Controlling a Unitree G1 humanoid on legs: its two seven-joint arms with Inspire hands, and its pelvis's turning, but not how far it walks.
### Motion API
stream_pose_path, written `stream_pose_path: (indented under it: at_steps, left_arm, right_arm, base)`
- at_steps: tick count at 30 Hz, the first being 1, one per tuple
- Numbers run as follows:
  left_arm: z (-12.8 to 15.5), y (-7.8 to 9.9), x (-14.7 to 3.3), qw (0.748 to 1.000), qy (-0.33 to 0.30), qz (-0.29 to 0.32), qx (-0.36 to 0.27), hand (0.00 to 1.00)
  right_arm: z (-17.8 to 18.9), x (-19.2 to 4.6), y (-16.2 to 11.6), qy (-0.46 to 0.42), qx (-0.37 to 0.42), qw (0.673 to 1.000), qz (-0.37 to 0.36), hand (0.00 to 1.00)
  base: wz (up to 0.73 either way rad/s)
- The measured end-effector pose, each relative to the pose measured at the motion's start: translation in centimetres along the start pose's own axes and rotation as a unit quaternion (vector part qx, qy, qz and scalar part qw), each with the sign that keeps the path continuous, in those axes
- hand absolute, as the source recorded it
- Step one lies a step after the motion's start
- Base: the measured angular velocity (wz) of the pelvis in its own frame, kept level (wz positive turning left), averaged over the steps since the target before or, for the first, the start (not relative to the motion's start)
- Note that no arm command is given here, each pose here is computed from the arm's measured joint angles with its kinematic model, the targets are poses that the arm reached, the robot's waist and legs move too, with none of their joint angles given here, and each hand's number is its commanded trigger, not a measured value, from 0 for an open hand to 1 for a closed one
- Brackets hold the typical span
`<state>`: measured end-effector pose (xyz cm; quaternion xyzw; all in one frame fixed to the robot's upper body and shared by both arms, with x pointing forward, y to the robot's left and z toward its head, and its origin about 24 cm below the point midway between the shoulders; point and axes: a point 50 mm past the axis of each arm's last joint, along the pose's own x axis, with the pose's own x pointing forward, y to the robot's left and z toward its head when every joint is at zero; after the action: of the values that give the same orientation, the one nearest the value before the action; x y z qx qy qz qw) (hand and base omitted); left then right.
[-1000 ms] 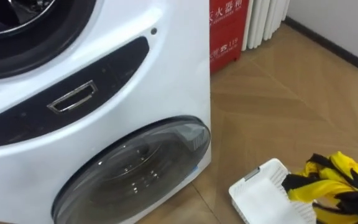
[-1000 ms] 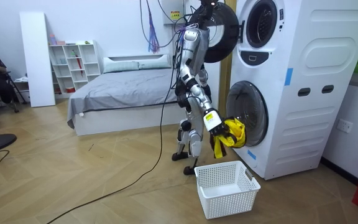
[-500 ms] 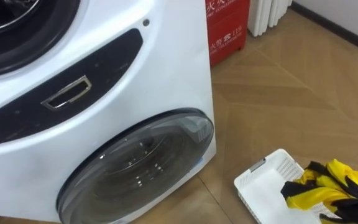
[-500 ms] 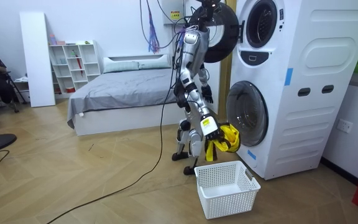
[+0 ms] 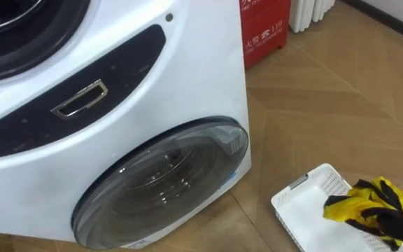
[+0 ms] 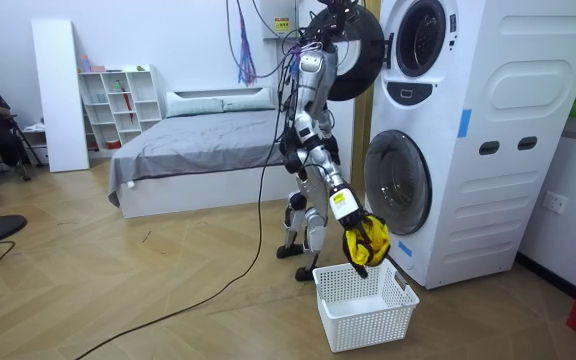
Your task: Pick clothes from washing machine
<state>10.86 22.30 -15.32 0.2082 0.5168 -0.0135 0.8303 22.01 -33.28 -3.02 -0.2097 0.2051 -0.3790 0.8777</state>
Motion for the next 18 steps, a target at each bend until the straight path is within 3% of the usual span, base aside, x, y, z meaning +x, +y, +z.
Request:
stream_pose_path:
  at_steps: [18]
  left_arm:
    - [-1.4,-0.2,-0.4,1.0,0.009,-0.007,-0.012,0.0]
  right_arm:
    - [-0.2,-0.2,-0.1,-0.009,0.003,1.0,-0.005,0.0]
  base:
    - [0.04]
